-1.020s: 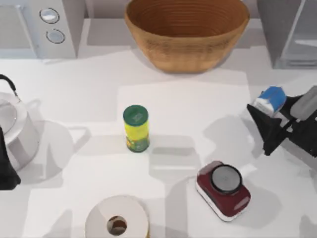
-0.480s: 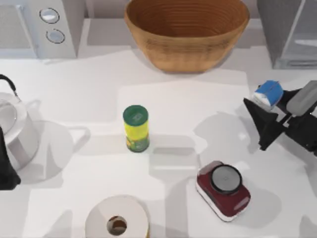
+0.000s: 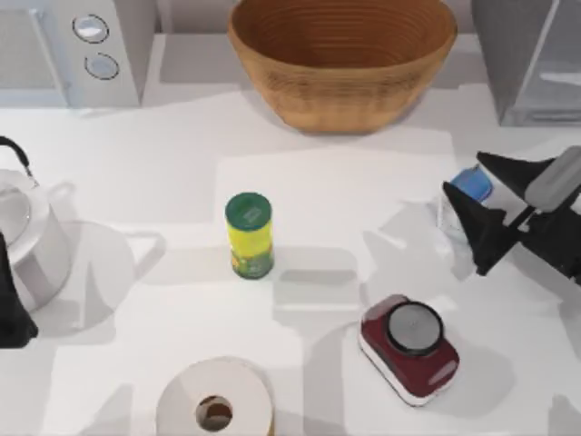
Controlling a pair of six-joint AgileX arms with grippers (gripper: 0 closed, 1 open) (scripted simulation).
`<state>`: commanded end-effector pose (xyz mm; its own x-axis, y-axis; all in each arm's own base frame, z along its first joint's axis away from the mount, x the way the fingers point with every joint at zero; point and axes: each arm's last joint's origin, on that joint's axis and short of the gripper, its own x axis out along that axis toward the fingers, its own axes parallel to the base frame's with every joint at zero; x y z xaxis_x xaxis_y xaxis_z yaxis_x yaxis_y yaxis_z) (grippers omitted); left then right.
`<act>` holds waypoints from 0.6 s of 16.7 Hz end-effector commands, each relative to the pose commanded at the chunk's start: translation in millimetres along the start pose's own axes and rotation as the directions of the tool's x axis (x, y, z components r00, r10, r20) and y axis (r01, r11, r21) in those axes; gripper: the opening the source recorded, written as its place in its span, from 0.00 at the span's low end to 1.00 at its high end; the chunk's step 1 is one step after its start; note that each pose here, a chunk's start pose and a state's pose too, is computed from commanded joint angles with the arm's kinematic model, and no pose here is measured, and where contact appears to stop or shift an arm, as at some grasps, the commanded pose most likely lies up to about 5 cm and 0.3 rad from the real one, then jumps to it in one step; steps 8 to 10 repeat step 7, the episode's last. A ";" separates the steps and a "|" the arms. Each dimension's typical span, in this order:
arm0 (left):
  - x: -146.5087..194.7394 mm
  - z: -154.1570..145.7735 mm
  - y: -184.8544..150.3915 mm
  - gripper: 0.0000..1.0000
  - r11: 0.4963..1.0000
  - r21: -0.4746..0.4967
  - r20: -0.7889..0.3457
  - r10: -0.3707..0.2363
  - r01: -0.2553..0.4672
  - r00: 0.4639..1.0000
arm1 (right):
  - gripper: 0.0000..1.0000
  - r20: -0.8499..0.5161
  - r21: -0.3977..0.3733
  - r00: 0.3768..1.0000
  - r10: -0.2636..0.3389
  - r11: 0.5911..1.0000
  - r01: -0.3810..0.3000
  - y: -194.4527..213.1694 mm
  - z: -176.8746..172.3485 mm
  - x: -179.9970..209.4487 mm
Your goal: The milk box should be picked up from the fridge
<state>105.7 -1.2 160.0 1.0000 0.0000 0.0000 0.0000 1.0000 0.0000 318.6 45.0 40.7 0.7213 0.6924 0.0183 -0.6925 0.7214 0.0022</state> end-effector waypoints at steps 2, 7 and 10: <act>0.0 0.0 0.0 1.00 1.000 0.000 0.000 0.000 0.000 1.000 | 1.00 0.000 0.000 1.000 0.000 1.000 0.000 0.0 0.0 0.0; 0.0 0.0 0.0 1.00 1.000 0.000 0.000 0.000 0.000 1.000 | 1.00 0.000 0.000 1.000 0.000 1.000 0.000 0.0 0.0 0.0; 0.0 0.0 0.0 1.00 1.000 0.000 0.000 0.000 0.000 1.000 | 1.00 0.000 0.000 1.000 0.000 1.000 0.000 0.0 0.0 0.0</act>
